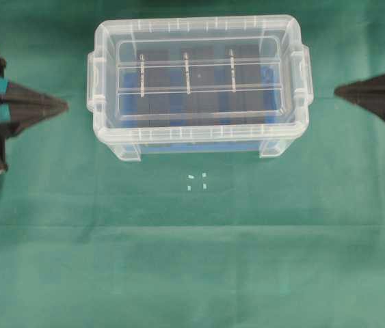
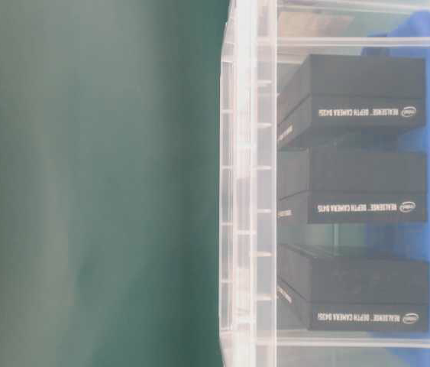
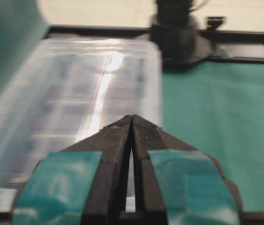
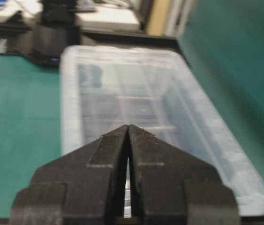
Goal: Clamp the lid of the box with both arms, then lift and open it.
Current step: 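Raise both grippers and rotate them toward the box's short ends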
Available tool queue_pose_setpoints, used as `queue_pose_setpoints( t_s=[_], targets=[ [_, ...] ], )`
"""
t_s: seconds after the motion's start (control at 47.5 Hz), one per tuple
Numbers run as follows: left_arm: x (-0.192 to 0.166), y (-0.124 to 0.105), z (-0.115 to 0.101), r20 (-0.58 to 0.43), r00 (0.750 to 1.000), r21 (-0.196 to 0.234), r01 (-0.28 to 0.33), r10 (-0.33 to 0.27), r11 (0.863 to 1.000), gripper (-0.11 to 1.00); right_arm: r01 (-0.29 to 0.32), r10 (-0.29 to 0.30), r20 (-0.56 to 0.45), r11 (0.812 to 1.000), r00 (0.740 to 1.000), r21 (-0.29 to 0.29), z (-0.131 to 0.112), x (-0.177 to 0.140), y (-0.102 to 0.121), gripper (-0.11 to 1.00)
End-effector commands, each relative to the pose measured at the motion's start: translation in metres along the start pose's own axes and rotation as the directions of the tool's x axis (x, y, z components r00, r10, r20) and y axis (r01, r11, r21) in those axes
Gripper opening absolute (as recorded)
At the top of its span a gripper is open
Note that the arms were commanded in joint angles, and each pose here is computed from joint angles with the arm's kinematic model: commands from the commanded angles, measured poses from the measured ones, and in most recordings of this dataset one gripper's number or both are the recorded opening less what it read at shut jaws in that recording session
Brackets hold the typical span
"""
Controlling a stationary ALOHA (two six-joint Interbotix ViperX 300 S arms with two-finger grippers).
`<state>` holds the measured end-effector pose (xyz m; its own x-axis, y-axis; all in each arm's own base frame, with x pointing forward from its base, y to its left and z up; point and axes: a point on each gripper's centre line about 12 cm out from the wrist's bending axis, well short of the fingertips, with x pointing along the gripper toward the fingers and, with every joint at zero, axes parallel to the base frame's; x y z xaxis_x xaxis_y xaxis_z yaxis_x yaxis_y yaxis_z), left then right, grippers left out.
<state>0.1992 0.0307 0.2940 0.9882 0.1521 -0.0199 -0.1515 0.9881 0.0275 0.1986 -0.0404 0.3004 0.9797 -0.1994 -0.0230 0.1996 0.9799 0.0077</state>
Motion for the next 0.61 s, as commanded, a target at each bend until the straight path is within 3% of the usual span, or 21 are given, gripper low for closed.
queue_pose_setpoints(
  t_s=[0.0,0.273,0.442,0.589],
  targets=[
    [0.003,0.012,0.013,0.001,0.998,0.002,-0.057,0.057,0.998,0.01,0.047,-0.047,0.026,0.999,0.999,-0.005,0.015,0.002,-0.010,0.00],
    [0.001,0.036,0.015,-0.017,0.985,0.002,-0.171,0.171,0.985,0.01,0.158,-0.157,0.012,0.987,0.987,-0.018,0.016,0.005,-0.033,0.00],
    [0.001,0.042,0.013,-0.027,0.980,0.004,-0.199,0.199,0.980,0.01,0.234,-0.234,-0.013,0.972,0.972,-0.016,0.012,0.007,-0.051,0.00],
    [0.001,0.043,0.010,-0.061,0.977,0.001,-0.206,0.205,0.979,0.01,0.251,-0.251,-0.045,0.968,0.967,-0.008,0.008,0.010,-0.055,0.00]
  ],
)
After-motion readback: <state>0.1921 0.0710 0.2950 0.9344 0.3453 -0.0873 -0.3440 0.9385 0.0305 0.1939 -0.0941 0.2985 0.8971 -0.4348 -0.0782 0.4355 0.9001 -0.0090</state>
